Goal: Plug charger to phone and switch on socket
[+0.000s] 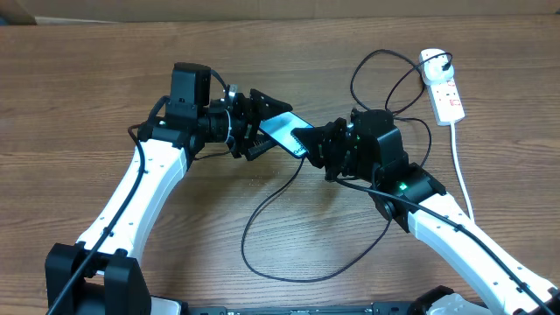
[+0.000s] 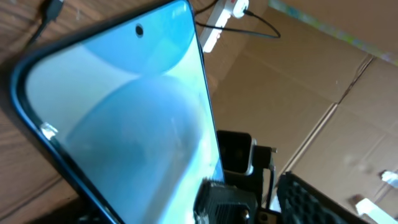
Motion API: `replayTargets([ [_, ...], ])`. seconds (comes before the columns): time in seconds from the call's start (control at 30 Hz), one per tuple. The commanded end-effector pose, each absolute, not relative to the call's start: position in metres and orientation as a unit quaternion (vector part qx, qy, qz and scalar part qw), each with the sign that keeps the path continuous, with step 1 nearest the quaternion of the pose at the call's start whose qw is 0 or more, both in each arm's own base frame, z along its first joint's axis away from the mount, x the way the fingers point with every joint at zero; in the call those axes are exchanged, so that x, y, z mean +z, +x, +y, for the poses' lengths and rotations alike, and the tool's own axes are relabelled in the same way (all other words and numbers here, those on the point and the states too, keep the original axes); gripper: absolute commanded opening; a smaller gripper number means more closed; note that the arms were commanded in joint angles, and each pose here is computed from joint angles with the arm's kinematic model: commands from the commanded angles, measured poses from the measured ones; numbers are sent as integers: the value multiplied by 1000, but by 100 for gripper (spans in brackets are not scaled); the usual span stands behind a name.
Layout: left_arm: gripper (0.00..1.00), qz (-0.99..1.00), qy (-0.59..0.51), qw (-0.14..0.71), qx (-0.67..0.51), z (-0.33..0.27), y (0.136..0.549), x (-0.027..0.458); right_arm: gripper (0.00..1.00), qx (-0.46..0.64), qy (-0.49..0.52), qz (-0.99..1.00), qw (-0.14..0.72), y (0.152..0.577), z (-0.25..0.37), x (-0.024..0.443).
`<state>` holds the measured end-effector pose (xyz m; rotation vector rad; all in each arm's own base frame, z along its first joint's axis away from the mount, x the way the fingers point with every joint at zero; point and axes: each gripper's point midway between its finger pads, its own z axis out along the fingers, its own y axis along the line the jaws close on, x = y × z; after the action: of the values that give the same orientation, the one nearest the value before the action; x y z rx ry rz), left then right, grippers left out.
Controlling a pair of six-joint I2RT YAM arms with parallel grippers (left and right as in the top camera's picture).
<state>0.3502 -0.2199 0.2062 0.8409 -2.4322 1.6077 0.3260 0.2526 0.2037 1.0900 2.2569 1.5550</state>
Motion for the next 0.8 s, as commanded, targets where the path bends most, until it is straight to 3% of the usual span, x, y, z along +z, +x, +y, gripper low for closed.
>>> replayTargets([
  [0.0,66,-794,276,77,537,-224,345,208,4,546,368,746,100,328,254,224],
  [0.1,54,-791,285,81,535,-224,346,207,4,549,381,739,82,326,256,224],
  [0.5,51,-787,323,78,520,-220,352,202,4,559,379,735,60,320,263,227],
  [0.77,44,-784,341,79,513,-218,354,199,4,564,371,736,58,318,267,230],
])
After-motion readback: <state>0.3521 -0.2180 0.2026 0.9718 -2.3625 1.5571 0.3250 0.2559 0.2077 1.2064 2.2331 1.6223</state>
